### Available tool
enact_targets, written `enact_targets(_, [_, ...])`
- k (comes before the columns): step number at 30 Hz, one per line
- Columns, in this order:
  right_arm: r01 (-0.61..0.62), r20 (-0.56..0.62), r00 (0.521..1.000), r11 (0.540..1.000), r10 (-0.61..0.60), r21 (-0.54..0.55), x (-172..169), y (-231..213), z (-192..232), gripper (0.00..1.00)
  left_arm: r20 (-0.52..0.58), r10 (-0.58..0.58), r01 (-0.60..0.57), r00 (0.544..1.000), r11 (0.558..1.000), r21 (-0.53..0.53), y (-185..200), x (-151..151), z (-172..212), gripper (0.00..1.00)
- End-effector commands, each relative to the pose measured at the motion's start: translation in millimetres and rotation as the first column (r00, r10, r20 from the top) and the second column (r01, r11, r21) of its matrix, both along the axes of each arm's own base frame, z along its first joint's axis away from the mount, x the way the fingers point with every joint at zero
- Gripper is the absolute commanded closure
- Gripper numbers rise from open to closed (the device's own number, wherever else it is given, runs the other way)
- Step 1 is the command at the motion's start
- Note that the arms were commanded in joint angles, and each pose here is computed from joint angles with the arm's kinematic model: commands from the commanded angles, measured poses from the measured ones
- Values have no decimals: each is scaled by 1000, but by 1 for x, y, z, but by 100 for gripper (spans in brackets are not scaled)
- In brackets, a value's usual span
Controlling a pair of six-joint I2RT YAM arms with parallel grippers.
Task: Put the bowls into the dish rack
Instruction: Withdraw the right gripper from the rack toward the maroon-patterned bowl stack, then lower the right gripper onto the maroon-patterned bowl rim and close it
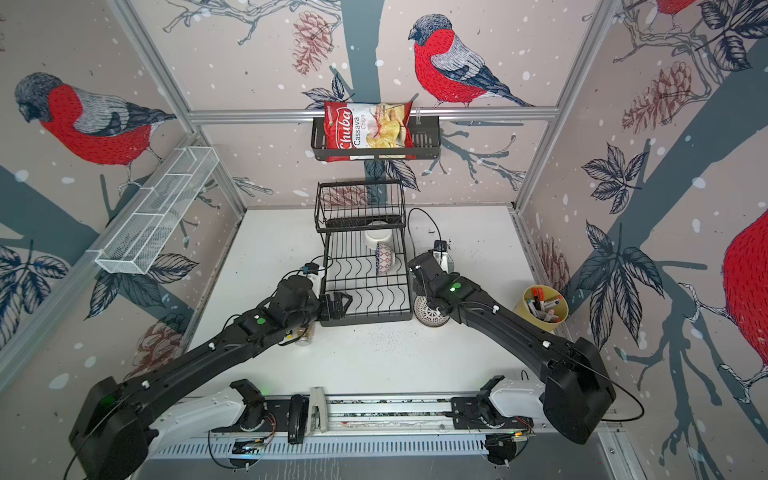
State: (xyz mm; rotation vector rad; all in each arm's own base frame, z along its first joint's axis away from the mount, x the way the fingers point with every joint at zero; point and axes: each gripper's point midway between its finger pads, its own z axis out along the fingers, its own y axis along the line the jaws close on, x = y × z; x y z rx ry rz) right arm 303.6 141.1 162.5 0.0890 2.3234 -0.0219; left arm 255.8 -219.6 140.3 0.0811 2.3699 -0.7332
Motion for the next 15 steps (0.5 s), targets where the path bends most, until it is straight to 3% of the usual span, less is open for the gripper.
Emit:
enact_targets(1, [36, -19, 999, 999, -36, 20, -4, -13, -5, 22, 51, -3, 5, 999, 999, -42, -14, 10, 13, 4])
enact_targets(15, [86, -130, 989, 989, -70, 121, -25, -35, -46, 31, 25, -80, 81, 996, 996, -42, -47, 9, 0, 4])
